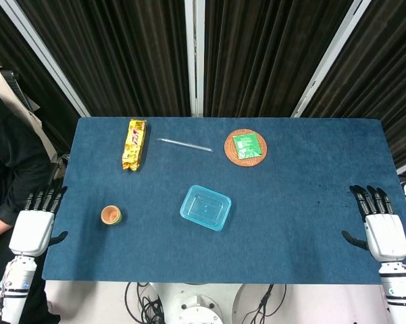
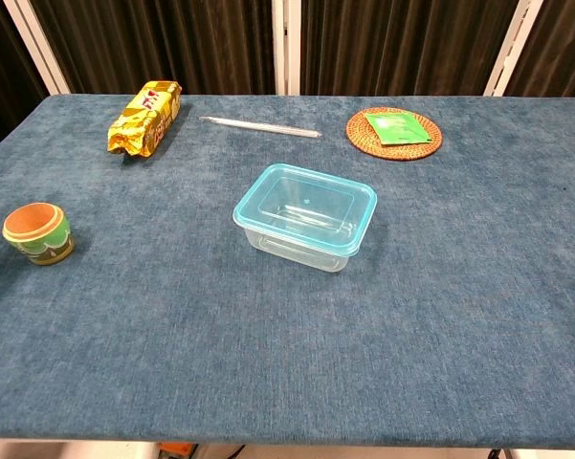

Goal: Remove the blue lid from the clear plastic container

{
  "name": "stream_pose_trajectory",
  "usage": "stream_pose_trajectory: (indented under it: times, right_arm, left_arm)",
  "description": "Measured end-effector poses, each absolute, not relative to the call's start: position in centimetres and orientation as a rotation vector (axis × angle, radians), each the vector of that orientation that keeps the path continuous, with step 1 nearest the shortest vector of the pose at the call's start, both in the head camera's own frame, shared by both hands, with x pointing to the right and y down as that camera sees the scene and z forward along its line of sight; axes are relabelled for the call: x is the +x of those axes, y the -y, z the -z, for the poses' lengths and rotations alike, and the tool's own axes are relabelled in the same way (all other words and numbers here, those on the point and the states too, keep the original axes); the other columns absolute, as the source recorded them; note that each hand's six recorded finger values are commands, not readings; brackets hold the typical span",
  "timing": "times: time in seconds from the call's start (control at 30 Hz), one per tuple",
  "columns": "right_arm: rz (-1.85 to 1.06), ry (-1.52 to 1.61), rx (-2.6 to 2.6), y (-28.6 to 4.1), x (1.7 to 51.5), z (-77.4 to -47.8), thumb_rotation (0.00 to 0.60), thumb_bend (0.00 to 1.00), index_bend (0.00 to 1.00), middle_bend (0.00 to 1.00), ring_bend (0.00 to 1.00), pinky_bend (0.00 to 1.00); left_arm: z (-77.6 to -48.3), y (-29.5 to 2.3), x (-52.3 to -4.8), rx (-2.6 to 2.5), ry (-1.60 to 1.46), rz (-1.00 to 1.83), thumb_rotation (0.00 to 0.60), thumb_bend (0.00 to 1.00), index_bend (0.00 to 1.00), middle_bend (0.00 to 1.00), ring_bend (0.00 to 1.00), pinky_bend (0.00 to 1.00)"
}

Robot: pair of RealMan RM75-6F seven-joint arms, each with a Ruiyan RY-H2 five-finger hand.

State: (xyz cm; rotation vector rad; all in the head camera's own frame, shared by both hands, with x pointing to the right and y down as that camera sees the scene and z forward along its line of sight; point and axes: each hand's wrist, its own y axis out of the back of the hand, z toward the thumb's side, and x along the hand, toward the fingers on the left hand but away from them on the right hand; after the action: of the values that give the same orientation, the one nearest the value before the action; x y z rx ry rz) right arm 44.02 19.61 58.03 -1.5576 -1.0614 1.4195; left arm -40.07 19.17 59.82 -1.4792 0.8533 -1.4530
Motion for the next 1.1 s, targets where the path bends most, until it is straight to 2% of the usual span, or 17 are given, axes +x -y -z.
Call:
stream_pose_trajectory:
  times: [0.4,0.6,0.8,1.1]
  right_arm:
    - [-1.402,1.071,-1.553,-19.5,44.1,-57.8,0.6,0.03,0.0,0.1,0.0,0.0]
    - [-1.373,1.074,-1.569,-19.3,43.9,-57.7,0.6,0.03,0.0,0.1,0.0,0.0]
    - [-1.334,1.062,-1.58,-18.9,43.4,-57.5,0.6,0.03,0.0,0.1,0.0,0.0]
    - [-1.257,0.997,-1.628,-17.4,41.8,-57.8,0.6,0.03,0.0,0.1,0.0,0.0]
  left_arm:
    - [-59.6,-18.6,-39.4,-1.487,-0.831,1.435,0.6,0.0,0.03,0.01,0.0,0.04]
    - [-60.1,-16.9,-37.2,-1.567,-0.808,1.359,0.6,0.0,0.03,0.01,0.0,0.05]
    - [-61.7,-14.3,-32.3,-1.742,-0.727,1.226,0.6,0.0,0.03,0.01,0.0,0.05]
    - [-65.8,-11.2,-19.7,-2.007,-0.426,1.001,0.6,0.0,0.03,0.01,0.0,0.05]
